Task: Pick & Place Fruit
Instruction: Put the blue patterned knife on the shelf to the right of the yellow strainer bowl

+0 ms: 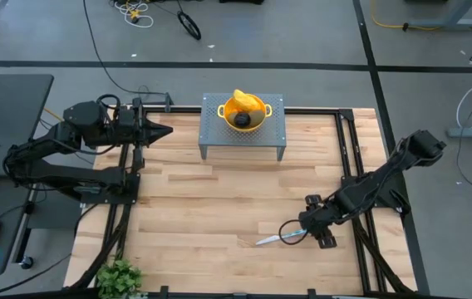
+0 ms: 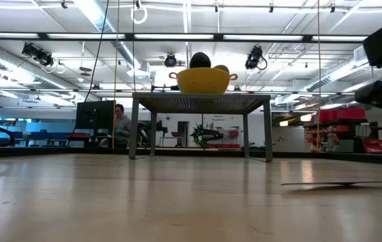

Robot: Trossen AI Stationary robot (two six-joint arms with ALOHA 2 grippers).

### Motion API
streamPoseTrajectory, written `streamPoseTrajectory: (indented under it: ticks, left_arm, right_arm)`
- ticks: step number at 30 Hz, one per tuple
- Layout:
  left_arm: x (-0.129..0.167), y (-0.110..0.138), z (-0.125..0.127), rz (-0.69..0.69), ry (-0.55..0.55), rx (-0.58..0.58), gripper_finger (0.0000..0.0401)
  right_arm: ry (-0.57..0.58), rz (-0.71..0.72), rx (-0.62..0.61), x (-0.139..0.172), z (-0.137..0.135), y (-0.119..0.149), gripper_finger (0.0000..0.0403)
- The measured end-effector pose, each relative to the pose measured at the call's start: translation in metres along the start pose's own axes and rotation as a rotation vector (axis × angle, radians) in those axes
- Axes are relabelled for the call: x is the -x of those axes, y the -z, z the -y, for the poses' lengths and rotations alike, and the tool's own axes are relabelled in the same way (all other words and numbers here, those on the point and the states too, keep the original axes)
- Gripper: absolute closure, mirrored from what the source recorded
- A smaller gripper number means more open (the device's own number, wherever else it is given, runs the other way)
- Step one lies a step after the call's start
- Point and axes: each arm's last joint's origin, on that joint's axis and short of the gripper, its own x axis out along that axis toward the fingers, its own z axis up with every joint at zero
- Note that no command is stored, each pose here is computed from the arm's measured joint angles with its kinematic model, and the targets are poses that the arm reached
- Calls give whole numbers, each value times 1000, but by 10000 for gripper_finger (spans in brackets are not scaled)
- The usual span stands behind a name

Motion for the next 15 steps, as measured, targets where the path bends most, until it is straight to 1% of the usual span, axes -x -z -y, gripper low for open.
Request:
streamPoseTrajectory:
  ticks: [6,11,15]
  left_arm:
    - [0,0,0,-1,-15,0,397]
    - [0,0,-1,0,-20,0,397]
    - [0,0,-1,0,-23,0,397]
  right_arm:
    - [13,-37,59,-9,-7,3,135]
    - [96,-47,128,-18,-12,6,135]
    - [117,-66,138,-24,-14,7,135]
